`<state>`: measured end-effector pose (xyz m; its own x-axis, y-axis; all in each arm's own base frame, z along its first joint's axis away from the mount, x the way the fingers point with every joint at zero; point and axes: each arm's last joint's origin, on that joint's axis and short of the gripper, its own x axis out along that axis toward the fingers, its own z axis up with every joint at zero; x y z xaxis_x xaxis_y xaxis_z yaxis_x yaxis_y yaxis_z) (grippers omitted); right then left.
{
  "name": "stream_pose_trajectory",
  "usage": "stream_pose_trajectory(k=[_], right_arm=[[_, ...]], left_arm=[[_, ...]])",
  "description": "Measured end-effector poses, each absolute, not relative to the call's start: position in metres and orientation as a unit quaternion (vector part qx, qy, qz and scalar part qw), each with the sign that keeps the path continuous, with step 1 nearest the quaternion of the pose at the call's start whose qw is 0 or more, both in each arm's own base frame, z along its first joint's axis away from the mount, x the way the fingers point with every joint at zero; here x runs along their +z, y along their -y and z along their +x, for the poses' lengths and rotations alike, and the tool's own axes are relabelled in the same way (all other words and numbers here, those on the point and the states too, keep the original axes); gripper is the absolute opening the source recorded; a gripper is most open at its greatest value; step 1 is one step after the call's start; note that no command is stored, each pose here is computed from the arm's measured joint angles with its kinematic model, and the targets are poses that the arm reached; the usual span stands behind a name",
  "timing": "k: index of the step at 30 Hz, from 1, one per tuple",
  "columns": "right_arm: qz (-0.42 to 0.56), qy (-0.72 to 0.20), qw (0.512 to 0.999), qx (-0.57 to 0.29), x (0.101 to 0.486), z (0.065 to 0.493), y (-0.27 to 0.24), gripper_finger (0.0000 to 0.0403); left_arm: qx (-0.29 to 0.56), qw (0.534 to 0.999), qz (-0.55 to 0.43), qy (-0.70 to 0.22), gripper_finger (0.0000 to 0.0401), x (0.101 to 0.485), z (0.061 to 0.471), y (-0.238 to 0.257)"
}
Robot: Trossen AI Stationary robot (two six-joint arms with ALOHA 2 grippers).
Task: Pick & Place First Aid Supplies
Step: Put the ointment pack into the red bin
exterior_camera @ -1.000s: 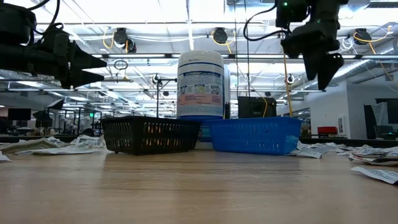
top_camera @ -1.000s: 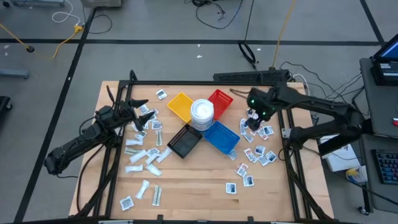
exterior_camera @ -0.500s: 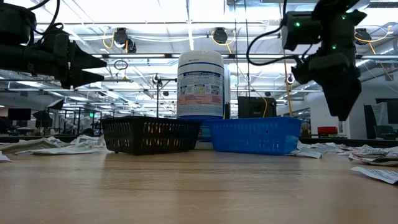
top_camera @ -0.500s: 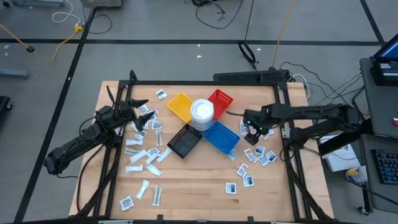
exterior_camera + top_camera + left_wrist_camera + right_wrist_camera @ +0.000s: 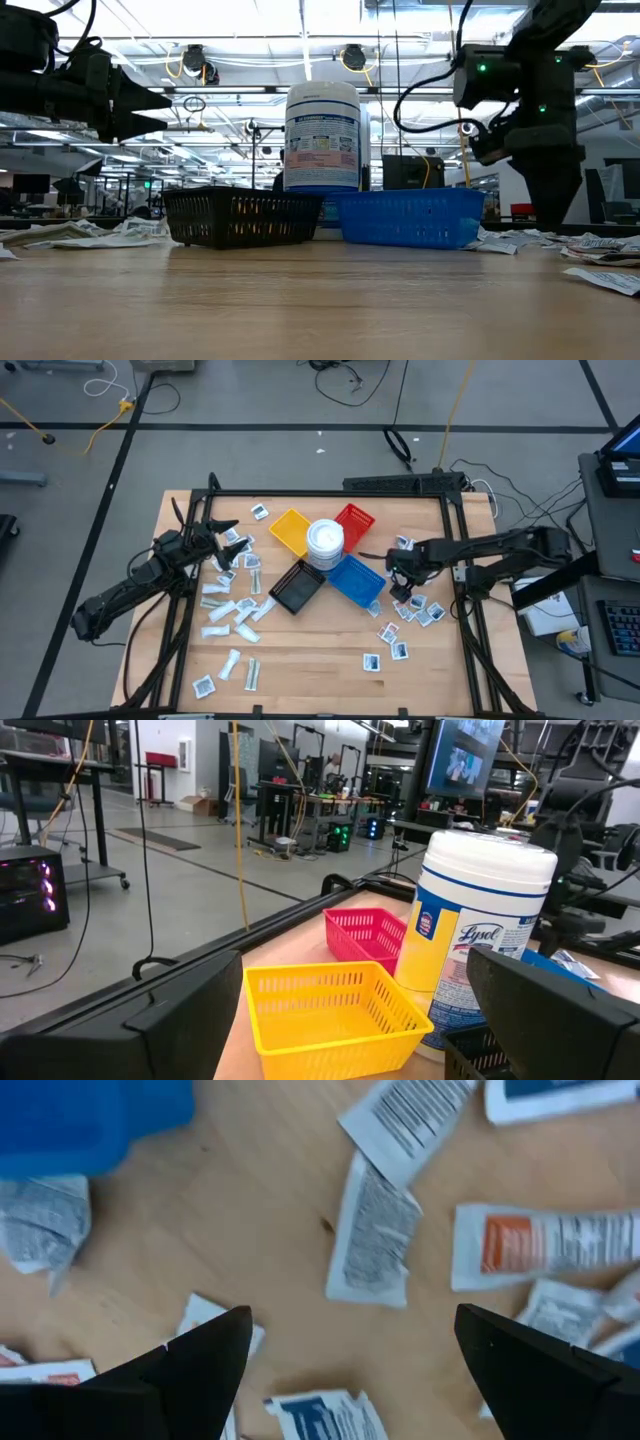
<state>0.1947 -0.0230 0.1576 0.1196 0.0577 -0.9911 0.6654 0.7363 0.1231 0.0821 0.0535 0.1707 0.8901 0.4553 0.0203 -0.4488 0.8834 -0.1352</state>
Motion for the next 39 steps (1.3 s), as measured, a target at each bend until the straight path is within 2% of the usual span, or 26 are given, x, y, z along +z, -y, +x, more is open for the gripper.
stream_pose_trajectory(k=[10, 13, 32, 39], right_arm=[[0.286, -0.627, 0.692, -0.214, 0.148, 0.203, 0.024, 0.0344], [0.279, -0.627, 0.698, -0.206, 0.148, 0.204, 0.024, 0.0332], [0.3, -0.623, 0.684, -0.234, 0.138, 0.196, 0.023, 0.016], [0.301, -0.622, 0.681, -0.244, 0.137, 0.195, 0.024, 0.0081]], left_arm=[[0.233, 0.97, -0.063, 0.026, 0.0392, 0.171, 0.082, -0.053], [0.233, 0.97, -0.063, 0.026, 0.0392, 0.171, 0.082, -0.053], [0.233, 0.97, -0.064, 0.026, 0.0392, 0.171, 0.082, -0.053], [0.233, 0.97, -0.064, 0.026, 0.0392, 0.171, 0.082, -0.053]])
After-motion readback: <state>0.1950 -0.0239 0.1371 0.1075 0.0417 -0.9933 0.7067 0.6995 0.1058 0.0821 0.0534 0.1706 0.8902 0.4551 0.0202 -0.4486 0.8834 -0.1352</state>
